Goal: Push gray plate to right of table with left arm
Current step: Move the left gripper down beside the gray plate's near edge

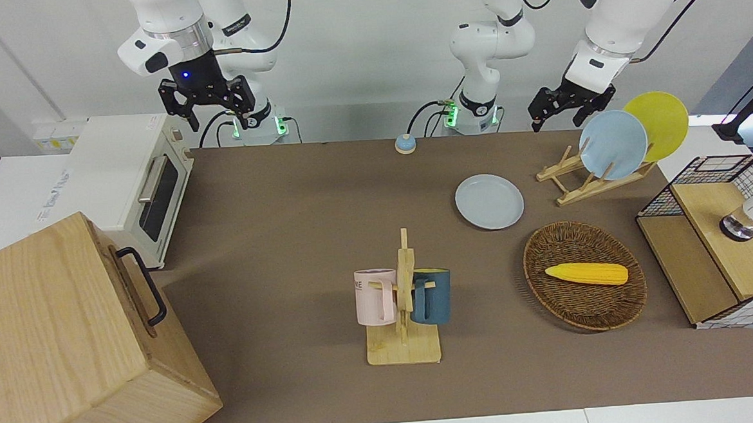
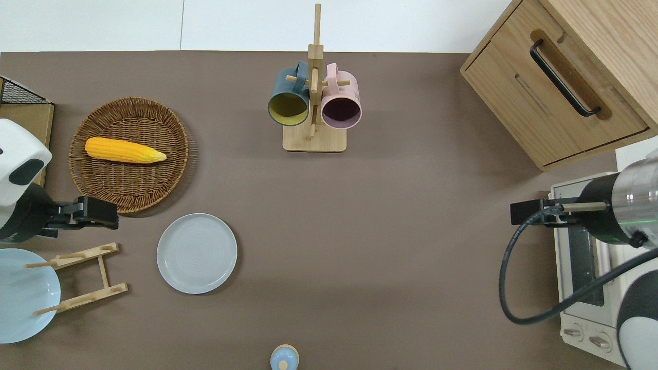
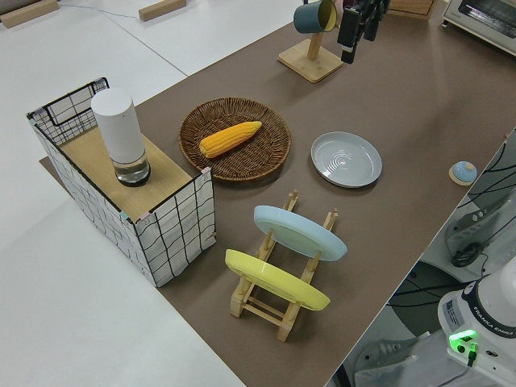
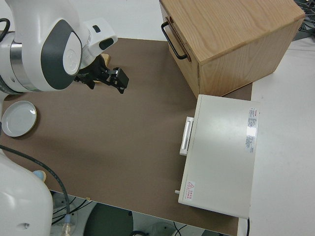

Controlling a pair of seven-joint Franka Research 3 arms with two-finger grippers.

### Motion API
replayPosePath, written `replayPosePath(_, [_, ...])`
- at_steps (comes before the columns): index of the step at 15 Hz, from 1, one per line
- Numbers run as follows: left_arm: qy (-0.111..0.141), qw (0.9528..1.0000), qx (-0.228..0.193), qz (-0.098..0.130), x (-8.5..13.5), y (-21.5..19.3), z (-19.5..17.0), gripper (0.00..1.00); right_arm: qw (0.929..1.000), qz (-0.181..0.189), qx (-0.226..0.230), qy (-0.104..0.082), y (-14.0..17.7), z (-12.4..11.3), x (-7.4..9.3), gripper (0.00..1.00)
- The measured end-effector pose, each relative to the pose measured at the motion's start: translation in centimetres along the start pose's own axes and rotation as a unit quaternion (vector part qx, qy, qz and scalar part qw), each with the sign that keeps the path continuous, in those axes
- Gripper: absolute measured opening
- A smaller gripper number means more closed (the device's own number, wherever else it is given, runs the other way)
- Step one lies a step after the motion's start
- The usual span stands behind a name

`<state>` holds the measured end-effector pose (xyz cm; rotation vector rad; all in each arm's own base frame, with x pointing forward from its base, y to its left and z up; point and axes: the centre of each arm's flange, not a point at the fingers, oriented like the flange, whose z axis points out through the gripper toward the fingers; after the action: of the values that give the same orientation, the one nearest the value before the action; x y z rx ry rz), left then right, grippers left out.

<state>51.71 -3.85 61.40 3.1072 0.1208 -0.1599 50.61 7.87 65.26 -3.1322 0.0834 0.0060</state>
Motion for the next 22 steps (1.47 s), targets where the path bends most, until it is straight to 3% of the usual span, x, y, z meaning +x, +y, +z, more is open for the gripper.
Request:
replayPosePath(15, [0.018, 0.9998, -0.002, 0.008, 0.0, 0.7, -0.8, 1.00, 1.0000, 0.000, 0.000, 0.000, 0.0, 0.0, 0.0, 1.00])
replayPosePath(18, [0.006, 0.9999, 0.000, 0.012, 0.0, 0.5, 0.8, 1.00, 1.0000, 0.000, 0.000, 0.000, 0.0, 0.0, 0.0, 1.00])
replayPosePath(22, [0.001, 0.9999, 0.001, 0.014, 0.4, 0.2, 6.2, 0.99, 1.0000, 0.000, 0.000, 0.000, 0.0, 0.0, 0.0, 1.00])
